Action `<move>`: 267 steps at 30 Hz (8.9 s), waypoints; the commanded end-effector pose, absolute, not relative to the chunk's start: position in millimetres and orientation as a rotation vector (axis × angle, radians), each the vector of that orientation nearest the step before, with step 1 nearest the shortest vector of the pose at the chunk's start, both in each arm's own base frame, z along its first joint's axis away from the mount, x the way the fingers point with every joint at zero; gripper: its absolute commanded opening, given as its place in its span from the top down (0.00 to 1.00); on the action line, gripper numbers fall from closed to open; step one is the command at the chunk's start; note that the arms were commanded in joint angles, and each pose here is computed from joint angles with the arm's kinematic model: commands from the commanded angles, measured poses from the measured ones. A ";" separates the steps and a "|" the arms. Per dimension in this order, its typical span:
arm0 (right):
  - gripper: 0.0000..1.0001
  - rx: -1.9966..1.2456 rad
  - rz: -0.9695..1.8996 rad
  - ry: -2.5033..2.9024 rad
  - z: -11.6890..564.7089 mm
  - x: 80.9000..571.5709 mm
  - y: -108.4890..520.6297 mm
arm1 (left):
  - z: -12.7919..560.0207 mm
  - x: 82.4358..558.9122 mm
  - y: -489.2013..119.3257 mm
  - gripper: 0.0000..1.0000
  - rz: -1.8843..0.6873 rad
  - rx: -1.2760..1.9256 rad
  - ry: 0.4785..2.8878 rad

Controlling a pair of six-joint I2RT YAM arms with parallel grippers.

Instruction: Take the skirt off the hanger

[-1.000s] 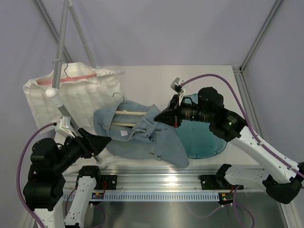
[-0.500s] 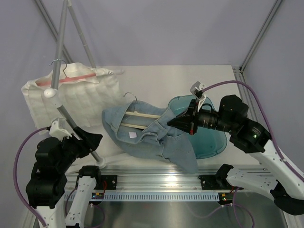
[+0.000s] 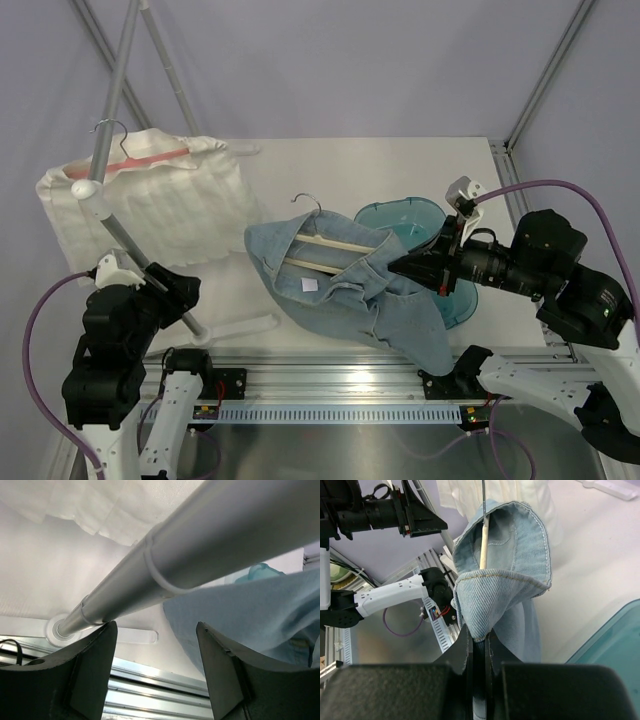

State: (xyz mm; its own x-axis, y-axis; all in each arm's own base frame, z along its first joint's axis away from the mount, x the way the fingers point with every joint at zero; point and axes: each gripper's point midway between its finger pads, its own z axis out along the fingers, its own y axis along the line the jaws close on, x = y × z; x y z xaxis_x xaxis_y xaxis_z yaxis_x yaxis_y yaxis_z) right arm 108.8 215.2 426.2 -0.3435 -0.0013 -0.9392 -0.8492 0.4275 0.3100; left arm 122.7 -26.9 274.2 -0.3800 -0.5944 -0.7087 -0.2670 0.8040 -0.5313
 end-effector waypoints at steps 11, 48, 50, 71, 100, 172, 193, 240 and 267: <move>1.00 -0.692 1.042 1.572 459.0 104.5 197.2 | 284.7 152.4 -2.9 0.25 -0.250 -0.643 1.926; 1.00 -0.708 1.027 1.731 420.1 98.8 192.9 | 359.3 113.3 -96.4 0.30 -0.915 -0.426 1.773; 1.00 -0.710 1.035 1.730 420.8 99.8 195.8 | 374.2 117.5 -100.5 0.31 -0.952 -0.423 1.754; 1.00 -0.724 1.041 1.740 422.6 116.4 216.1 | 516.8 169.2 -91.9 0.28 -0.993 -0.371 1.555; 1.00 -0.737 0.981 1.715 444.4 133.1 223.0 | 702.0 170.3 -113.9 0.20 -1.236 -0.036 1.183; 1.00 -0.564 1.225 1.533 465.0 92.6 192.6 | 421.2 165.4 -307.8 0.67 -0.654 0.145 1.874; 0.38 -0.477 1.210 1.617 449.7 92.7 183.2 | 408.7 180.4 -307.9 1.00 -0.613 0.175 1.905; 1.00 -0.506 0.941 1.893 335.2 139.5 186.9 | 466.6 171.9 -247.1 1.00 -0.697 0.128 1.804; 1.00 -0.099 0.859 1.813 376.5 144.0 136.0 | 518.4 131.7 -261.5 1.00 -1.177 0.141 1.621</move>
State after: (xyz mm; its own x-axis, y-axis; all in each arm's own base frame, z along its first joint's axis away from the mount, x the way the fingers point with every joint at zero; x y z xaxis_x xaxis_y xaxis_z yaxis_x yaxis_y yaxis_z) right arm 132.6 85.3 346.7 -0.3909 0.3669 -0.8441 -0.2749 0.8287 0.4875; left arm 153.0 -229.8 455.9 -0.3932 -0.2917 -0.8719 0.4714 0.7502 -0.4636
